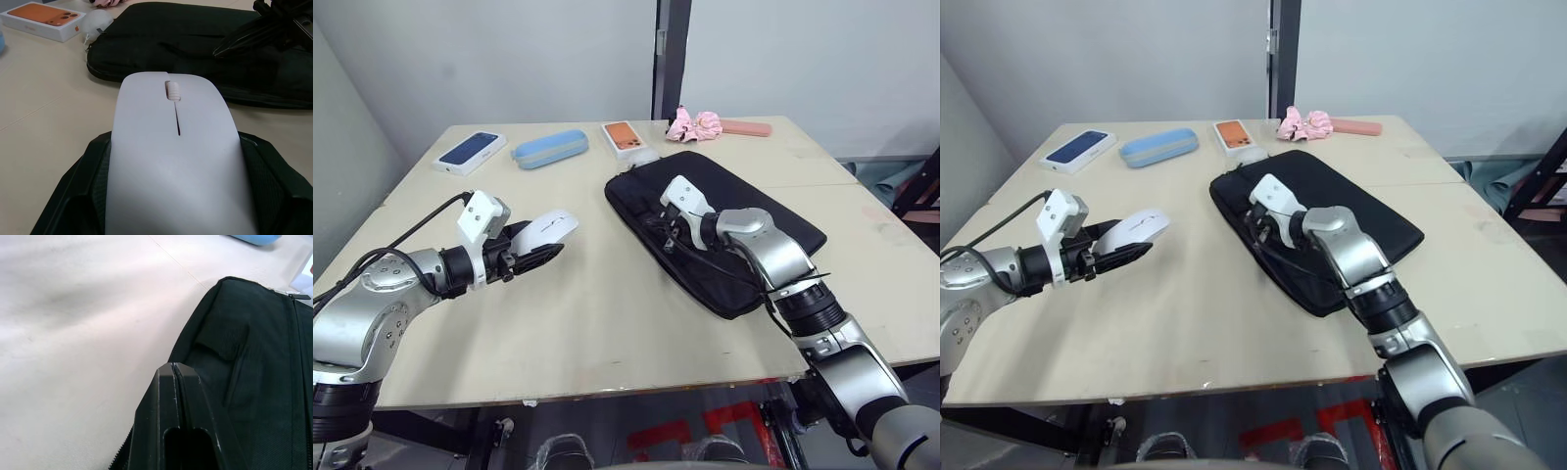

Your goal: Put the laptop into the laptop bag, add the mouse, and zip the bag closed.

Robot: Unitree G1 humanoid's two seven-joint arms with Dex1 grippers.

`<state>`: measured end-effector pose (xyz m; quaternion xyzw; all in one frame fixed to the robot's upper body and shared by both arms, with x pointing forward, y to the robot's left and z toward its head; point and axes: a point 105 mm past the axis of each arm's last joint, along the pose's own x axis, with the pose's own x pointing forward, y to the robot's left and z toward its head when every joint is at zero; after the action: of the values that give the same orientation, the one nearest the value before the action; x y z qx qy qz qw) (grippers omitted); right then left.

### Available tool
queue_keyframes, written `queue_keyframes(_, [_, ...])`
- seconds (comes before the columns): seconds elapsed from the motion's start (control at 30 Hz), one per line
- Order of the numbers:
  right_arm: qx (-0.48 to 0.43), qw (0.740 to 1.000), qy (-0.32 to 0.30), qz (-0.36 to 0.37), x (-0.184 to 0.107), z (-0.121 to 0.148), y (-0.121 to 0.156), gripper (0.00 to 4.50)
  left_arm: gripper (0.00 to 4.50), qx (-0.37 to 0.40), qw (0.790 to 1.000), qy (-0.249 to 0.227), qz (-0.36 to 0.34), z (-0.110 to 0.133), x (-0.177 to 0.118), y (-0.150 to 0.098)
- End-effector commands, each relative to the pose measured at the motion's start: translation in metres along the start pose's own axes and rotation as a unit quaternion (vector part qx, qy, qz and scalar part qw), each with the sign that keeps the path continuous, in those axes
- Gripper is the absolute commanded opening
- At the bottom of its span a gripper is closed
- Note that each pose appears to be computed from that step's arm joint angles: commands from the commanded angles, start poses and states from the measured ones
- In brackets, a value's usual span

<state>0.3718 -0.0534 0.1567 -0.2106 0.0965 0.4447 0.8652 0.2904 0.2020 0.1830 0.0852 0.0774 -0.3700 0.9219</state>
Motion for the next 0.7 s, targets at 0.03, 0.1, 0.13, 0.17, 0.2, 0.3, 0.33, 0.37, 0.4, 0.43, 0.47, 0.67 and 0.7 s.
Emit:
queue_keyframes(0.03, [-0.031,0.999,-0.028,-0.012,-0.013,0.025,-0.011,0.03,2.86,0.019,1.000,-0.016,-0.007,0.009,0.000,-0.005])
queue_keyframes(0.1, [-0.058,0.998,-0.009,-0.017,-0.014,0.019,-0.014,0.03,2.86,0.018,1.000,-0.017,-0.007,0.009,0.001,-0.005])
queue_keyframes(0.13, [-0.063,0.998,-0.004,-0.018,-0.013,0.016,-0.013,0.03,2.86,0.018,1.000,-0.018,-0.007,0.009,0.002,-0.005])
queue_keyframes(0.17, [-0.058,0.998,-0.005,-0.006,-0.012,0.014,-0.010,0.03,2.86,0.018,1.000,-0.018,-0.008,0.009,0.003,-0.005])
queue_keyframes(0.2, [-0.050,0.999,-0.008,-0.005,-0.010,0.014,-0.008,0.03,2.86,0.018,1.000,-0.019,-0.008,0.009,0.003,-0.006])
queue_keyframes(0.3, [-0.039,0.999,-0.011,0.007,-0.006,0.013,0.001,0.92,2.86,0.018,1.000,-0.020,-0.009,0.009,0.004,-0.006])
queue_keyframes(0.33, [-0.048,0.999,-0.006,0.004,-0.004,0.012,0.004,1.25,2.86,0.017,1.000,-0.020,-0.009,0.009,0.004,-0.007])
queue_keyframes(0.37, [-0.062,0.998,0.002,-0.001,-0.002,0.010,0.006,1.49,2.86,0.017,1.000,-0.020,-0.009,0.009,0.003,-0.007])
queue_keyframes(0.4, [-0.072,0.997,0.007,-0.005,-0.001,0.008,0.008,1.86,2.86,0.017,1.000,-0.020,-0.009,0.009,0.003,-0.008])
queue_keyframes(0.43, [-0.073,0.997,0.012,-0.006,0.000,0.007,0.011,2.21,2.86,0.017,1.000,-0.019,-0.009,0.008,0.003,-0.008])
queue_keyframes(0.47, [-0.078,0.997,0.015,-0.015,0.002,0.007,0.011,2.56,2.86,0.017,1.000,-0.019,-0.008,0.008,0.002,-0.008])
queue_keyframes(0.67, [-0.107,0.992,0.038,-0.054,0.007,0.002,0.006,3.87,2.86,0.015,1.000,-0.021,-0.009,0.008,0.004,-0.009])
queue_keyframes(0.7, [-0.125,0.989,0.043,-0.068,0.008,0.001,0.003,3.87,2.86,0.014,1.000,-0.021,-0.010,0.007,0.004,-0.009])
